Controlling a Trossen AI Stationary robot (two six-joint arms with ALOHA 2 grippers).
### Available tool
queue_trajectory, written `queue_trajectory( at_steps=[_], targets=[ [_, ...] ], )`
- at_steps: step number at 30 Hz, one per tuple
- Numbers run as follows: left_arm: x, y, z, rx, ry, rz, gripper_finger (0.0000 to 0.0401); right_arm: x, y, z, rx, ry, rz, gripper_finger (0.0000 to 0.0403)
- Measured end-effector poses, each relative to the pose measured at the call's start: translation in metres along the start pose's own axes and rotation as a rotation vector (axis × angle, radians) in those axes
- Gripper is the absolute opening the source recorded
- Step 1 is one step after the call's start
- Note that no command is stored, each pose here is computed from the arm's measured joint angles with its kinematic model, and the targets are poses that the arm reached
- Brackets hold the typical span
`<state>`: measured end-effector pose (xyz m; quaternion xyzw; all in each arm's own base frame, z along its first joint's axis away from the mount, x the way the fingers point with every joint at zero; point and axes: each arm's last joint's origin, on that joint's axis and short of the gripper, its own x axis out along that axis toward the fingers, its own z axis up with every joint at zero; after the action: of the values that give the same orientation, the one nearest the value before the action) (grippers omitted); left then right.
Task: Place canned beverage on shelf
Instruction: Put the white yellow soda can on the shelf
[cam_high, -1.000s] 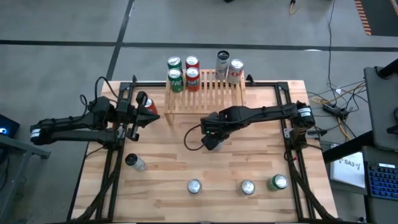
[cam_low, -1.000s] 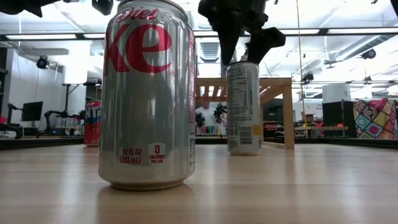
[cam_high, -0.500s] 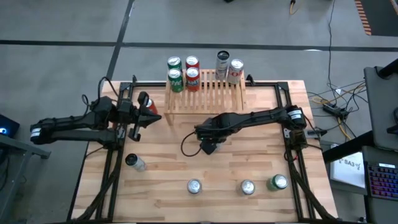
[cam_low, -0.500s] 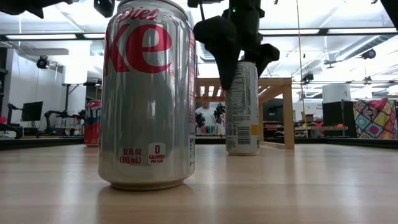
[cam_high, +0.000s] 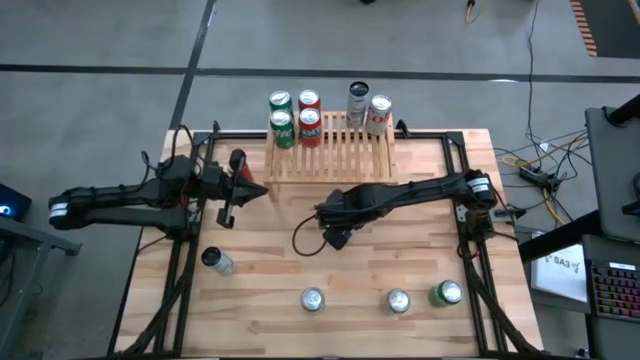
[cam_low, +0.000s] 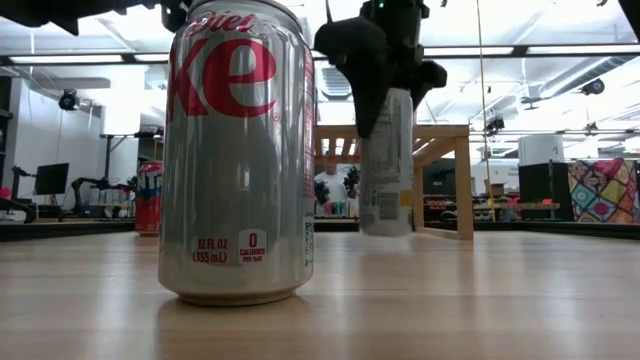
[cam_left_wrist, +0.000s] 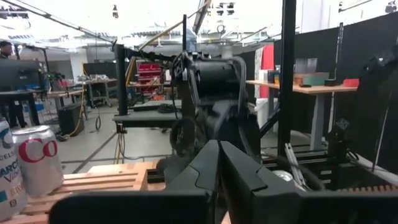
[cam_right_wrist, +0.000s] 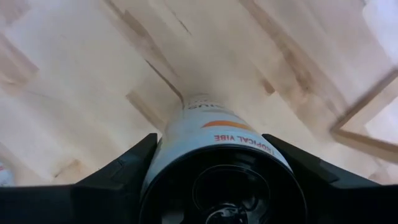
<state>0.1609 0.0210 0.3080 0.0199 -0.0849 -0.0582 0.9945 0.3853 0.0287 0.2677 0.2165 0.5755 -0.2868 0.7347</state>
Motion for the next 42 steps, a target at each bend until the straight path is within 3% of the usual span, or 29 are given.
queue_trajectory(
  at_steps=[9,15,22,26,33,42],
  targets=[
    [0.008,0.003,-0.010,0.018,0.059,-0.001,0.0069,-0.037,-0.009,-0.003,-0.081,-0.125,0.053,0.0237],
    [0.013,0.004,-0.015,0.023,0.084,-0.011,0.0141,-0.069,-0.004,-0.004,-0.150,-0.328,0.146,0.0237],
    [0.025,-0.001,-0.029,0.018,0.148,-0.082,0.0234,-0.086,0.007,-0.010,-0.211,-0.567,0.045,0.0237],
    [0.033,-0.001,-0.038,0.009,0.182,-0.081,0.0271,-0.091,0.016,-0.009,-0.226,-0.652,0.065,0.0237],
    [0.045,-0.005,-0.055,0.031,0.252,-0.109,0.0286,-0.089,0.023,-0.008,-0.236,-0.667,0.096,0.0237],
    [0.058,-0.003,-0.071,0.095,0.298,-0.001,0.0286,-0.087,0.028,-0.008,-0.241,-0.673,0.115,0.0237]
  ],
)
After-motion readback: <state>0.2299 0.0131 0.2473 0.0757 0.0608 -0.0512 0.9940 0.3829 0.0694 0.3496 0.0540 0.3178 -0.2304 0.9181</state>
